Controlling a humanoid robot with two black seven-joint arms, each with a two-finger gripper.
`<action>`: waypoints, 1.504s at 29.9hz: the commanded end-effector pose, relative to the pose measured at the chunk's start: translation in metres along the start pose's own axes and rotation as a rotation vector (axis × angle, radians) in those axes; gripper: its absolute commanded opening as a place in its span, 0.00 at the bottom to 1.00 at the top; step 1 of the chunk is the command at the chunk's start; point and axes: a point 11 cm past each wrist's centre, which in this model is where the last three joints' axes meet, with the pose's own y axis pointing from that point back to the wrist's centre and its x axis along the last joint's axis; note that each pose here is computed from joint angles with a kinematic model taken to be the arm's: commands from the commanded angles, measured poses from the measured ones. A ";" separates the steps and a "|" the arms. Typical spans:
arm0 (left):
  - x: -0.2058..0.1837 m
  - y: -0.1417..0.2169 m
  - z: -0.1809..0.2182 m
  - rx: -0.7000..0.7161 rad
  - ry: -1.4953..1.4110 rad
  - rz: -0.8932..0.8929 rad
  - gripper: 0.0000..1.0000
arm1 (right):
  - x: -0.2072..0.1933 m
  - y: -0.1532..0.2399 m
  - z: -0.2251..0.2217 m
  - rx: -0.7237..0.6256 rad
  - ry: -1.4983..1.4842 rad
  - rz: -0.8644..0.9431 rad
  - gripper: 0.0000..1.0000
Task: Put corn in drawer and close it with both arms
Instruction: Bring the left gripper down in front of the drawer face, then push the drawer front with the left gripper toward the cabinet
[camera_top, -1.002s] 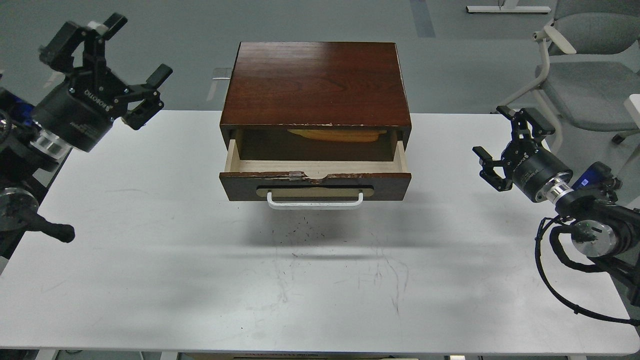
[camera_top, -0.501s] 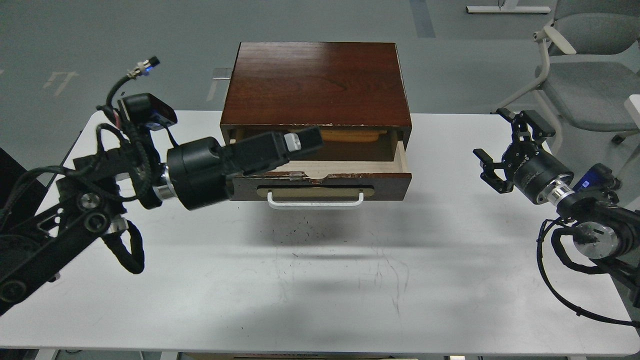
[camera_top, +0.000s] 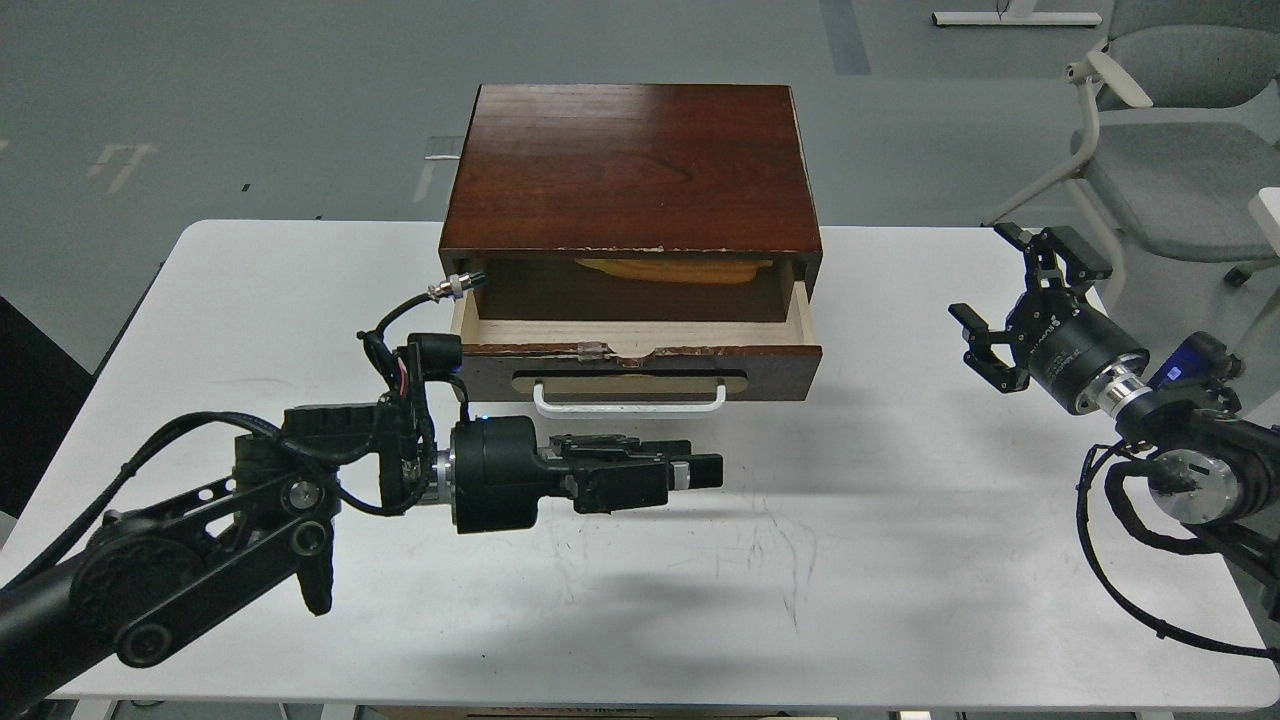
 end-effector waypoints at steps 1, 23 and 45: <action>-0.007 0.004 -0.012 0.045 0.029 -0.001 0.10 | 0.001 0.001 0.001 -0.002 0.002 0.001 1.00; -0.003 0.025 -0.057 0.190 0.201 0.175 0.00 | 0.002 0.002 0.001 -0.006 0.005 0.005 1.00; 0.003 0.033 -0.067 0.219 0.208 0.205 0.00 | 0.002 0.003 0.005 -0.011 -0.001 0.006 1.00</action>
